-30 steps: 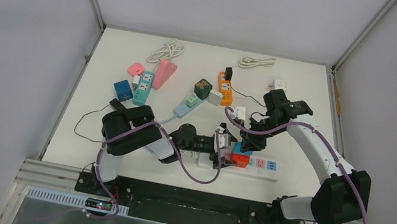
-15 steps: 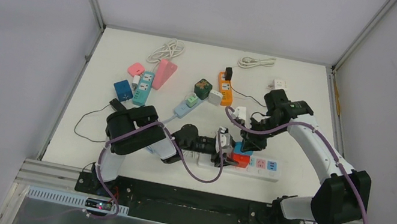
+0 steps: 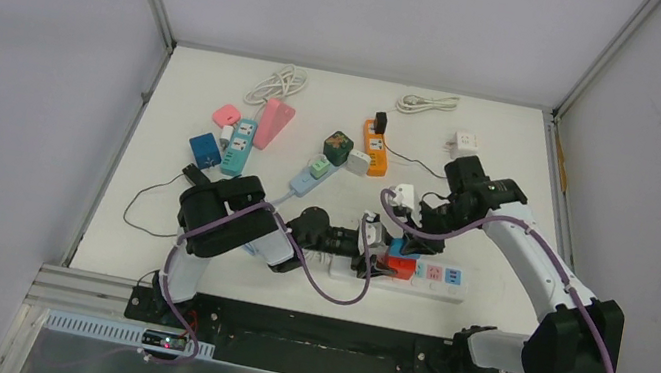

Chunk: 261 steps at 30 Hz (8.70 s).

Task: Pull the plug off the socket
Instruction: Remove the plug from the socket, then place the plug at the center of the board.

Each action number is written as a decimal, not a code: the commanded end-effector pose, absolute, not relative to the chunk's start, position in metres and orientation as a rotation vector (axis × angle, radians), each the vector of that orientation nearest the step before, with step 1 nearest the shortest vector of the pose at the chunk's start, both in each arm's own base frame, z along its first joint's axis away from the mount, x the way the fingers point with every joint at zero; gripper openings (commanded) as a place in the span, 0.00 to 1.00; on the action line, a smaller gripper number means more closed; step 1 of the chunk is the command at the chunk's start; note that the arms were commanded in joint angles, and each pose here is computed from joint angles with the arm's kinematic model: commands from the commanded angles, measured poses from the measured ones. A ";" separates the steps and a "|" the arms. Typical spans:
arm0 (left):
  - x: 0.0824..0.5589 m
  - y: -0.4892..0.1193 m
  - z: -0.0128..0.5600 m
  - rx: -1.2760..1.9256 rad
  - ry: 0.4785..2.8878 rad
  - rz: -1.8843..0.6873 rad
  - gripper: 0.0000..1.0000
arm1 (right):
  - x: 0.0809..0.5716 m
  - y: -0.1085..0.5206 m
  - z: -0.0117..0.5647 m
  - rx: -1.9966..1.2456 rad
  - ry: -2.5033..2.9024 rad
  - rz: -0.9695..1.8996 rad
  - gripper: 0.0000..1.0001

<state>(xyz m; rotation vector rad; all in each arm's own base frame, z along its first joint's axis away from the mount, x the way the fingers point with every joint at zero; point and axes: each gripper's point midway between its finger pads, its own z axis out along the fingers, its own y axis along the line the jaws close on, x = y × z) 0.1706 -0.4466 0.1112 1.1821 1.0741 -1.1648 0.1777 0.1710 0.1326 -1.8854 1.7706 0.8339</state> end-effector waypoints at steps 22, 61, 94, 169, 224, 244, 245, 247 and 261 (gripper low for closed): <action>0.171 -0.451 0.118 1.187 1.024 -1.191 0.00 | 0.165 0.184 0.145 -1.779 1.755 0.985 0.00; 0.174 -0.450 0.109 1.185 1.061 -1.218 0.00 | 0.176 0.194 0.150 -1.740 1.816 0.967 0.00; 0.169 -0.445 0.106 1.197 1.072 -1.226 0.00 | 0.177 0.177 0.151 -1.739 1.821 0.947 0.00; 0.186 -0.375 0.239 0.984 1.662 -1.156 0.99 | 0.274 0.097 0.228 -0.815 1.990 0.986 0.00; 0.195 -0.215 0.199 1.035 1.982 -0.548 0.99 | 0.501 -0.006 0.143 0.203 2.185 0.241 0.00; 0.199 -0.215 0.195 1.034 2.003 -0.564 0.99 | 0.493 -0.017 0.121 0.096 2.270 0.396 0.68; 0.199 -0.215 0.195 1.035 2.003 -0.564 0.99 | 0.492 -0.013 0.123 0.094 2.262 0.462 0.70; 0.199 -0.216 0.195 1.035 2.003 -0.565 0.99 | 0.490 -0.003 0.129 0.082 2.238 0.587 0.72; 0.200 -0.214 0.194 1.029 2.006 -0.561 0.99 | 0.475 0.010 0.139 -0.085 2.228 0.657 0.71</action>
